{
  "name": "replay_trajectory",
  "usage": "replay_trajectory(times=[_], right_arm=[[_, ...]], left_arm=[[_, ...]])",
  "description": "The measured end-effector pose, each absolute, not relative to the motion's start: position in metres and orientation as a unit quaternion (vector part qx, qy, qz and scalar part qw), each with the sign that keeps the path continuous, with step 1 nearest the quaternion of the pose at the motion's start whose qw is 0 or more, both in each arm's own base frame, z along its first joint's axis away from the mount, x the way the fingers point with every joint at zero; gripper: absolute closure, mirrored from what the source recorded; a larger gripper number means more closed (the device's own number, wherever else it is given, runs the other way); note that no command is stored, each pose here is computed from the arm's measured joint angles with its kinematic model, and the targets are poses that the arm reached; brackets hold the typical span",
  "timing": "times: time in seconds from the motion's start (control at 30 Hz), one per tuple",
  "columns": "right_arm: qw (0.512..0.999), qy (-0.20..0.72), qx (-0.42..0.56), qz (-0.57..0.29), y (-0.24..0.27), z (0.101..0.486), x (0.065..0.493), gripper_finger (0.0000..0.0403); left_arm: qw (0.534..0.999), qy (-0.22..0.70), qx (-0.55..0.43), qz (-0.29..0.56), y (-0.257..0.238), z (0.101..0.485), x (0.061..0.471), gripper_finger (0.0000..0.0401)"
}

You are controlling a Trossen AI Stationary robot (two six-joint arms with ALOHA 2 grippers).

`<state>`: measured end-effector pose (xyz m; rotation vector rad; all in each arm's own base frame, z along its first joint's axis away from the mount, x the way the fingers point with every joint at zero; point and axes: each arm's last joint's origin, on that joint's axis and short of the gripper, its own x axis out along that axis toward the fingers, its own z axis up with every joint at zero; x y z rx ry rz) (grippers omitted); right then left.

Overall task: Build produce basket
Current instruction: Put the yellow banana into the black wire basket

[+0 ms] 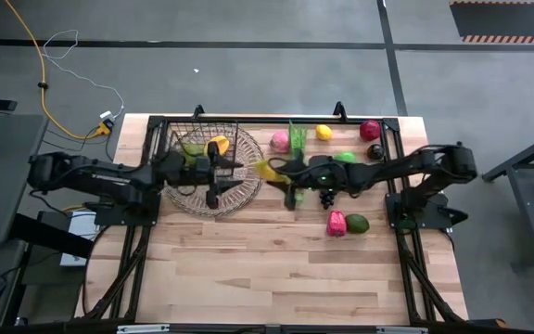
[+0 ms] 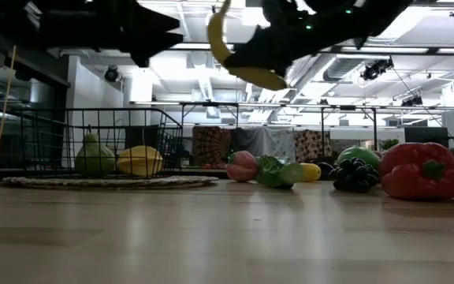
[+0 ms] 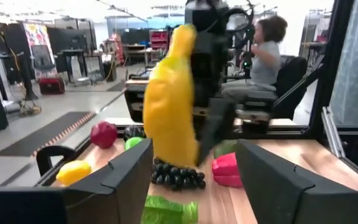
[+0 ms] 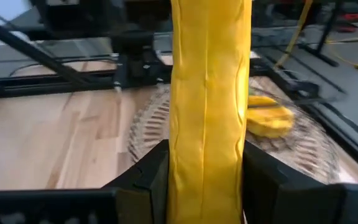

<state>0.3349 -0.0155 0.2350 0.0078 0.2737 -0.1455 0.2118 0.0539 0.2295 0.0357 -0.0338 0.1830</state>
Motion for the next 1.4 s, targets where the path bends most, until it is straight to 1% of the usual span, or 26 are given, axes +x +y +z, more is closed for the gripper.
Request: replay_trajectory(times=[0.13, 0.3, 0.5, 0.6, 0.7, 0.87, 1.0, 1.1, 1.23, 1.4], right_arm=[[0.985, 0.164, -0.019, -0.05, -0.009, 0.232, 0.355, 0.0273], [0.981, 0.187, -0.034, -0.047, -0.004, 0.231, 0.368, 0.0273], [0.98, 0.191, -0.039, -0.041, -0.002, 0.23, 0.37, 0.0273], [0.979, 0.194, -0.04, -0.04, -0.002, 0.23, 0.37, 0.0273], [0.979, 0.196, -0.04, -0.04, -0.002, 0.229, 0.37, 0.0273], [0.979, 0.198, -0.04, -0.04, -0.002, 0.229, 0.37, 0.0271], [0.978, 0.199, -0.04, -0.04, -0.002, 0.229, 0.37, 0.0259], [0.978, 0.199, -0.05, -0.041, -0.002, 0.229, 0.37, 0.0238], [0.975, 0.199, -0.062, -0.071, 0.0, 0.23, 0.369, 0.0203], [0.972, 0.2, -0.079, -0.091, 0.0, 0.235, 0.365, 0.0165]], left_arm=[[0.996, 0.007, 0.013, 0.089, 0.057, 0.225, 0.227, 0.015], [0.997, 0.017, 0.012, 0.075, 0.056, 0.223, 0.238, 0.0123], [0.997, 0.013, 0.03, 0.068, 0.053, 0.227, 0.244, 0.0123], [0.997, 0.02, 0.038, 0.065, 0.053, 0.225, 0.244, 0.0137], [0.997, 0.027, 0.039, 0.065, 0.053, 0.225, 0.243, 0.0165], [0.996, 0.04, 0.048, 0.064, 0.053, 0.223, 0.243, 0.0232], [0.996, 0.041, 0.054, 0.064, 0.053, 0.223, 0.243, 0.0287], [0.995, 0.042, 0.062, 0.07, 0.053, 0.223, 0.242, 0.0291], [0.992, 0.057, 0.063, 0.096, 0.055, 0.221, 0.242, 0.0291], [0.985, 0.08, 0.066, 0.141, 0.058, 0.223, 0.234, 0.0278]])
